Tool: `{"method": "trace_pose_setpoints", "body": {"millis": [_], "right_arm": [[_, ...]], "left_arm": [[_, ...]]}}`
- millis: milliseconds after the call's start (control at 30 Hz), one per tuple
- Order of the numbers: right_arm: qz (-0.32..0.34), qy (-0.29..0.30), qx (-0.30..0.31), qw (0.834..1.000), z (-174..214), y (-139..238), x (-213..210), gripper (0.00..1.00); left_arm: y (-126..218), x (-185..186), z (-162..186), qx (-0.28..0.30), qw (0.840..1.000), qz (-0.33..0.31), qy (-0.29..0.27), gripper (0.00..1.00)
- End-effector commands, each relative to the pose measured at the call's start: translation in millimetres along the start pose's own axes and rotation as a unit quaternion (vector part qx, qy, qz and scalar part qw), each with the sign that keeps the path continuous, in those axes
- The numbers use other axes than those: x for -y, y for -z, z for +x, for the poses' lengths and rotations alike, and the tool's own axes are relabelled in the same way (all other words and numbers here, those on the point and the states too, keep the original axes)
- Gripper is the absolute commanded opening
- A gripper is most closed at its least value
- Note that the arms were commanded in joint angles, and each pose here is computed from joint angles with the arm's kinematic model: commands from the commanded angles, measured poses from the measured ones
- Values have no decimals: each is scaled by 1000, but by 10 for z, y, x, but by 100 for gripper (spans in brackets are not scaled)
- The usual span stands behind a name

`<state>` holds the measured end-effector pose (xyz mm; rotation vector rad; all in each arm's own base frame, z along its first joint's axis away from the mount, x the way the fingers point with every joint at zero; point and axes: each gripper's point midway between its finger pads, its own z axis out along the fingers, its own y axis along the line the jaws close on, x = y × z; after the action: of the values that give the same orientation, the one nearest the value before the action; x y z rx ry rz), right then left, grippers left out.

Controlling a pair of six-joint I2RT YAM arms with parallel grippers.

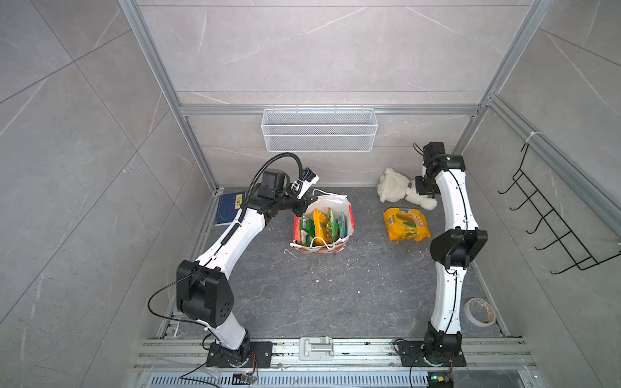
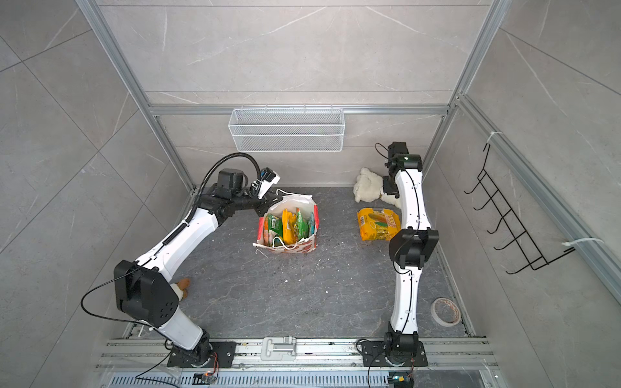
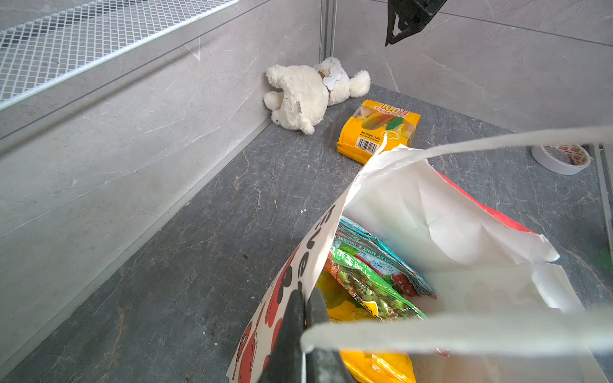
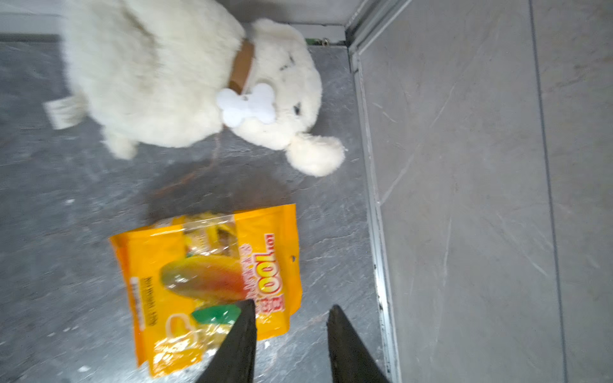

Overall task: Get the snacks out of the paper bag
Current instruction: 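Open the right gripper and raise it off the yellow pack, then move the right gripper back over the bag and lower it inside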

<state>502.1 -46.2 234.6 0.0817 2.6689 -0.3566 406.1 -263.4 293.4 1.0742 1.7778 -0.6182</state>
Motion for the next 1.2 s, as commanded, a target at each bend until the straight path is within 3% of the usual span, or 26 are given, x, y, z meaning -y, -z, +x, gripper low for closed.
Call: {"method": "trace_pose_setpoints", "body": {"millis": [0, 67, 233, 533, 767, 833, 933, 1167], "right_arm": [[-120, -30, 67, 990, 40, 730, -636, 40], [-198, -52, 111, 972, 97, 1063, -928, 39], [-381, -37, 191, 904, 501, 1891, -1745, 40], [-481, 44, 186, 856, 1233, 2549, -2644, 35], [-467, 53, 174, 866, 1469, 2459, -3182, 27], [-448, 55, 172, 876, 1535, 2349, -3267, 26], [-394, 45, 152, 905, 1604, 2049, -3241, 26], [-332, 29, 176, 926, 1537, 1857, -3017, 26]], "left_arm": [[156, 191, -387, 58, 997, 24, -33, 0], [153, 212, -361, 54, 998, 26, -29, 0], [170, 292, -308, 36, 998, 35, -33, 0], [296, 514, -371, 35, 997, 40, -51, 0], [300, 629, -307, 33, 998, 44, -43, 0], [295, 645, -286, 34, 998, 43, -39, 0], [317, 637, -256, 28, 998, 34, -35, 0], [336, 715, -277, 48, 997, 40, -38, 0]]}}
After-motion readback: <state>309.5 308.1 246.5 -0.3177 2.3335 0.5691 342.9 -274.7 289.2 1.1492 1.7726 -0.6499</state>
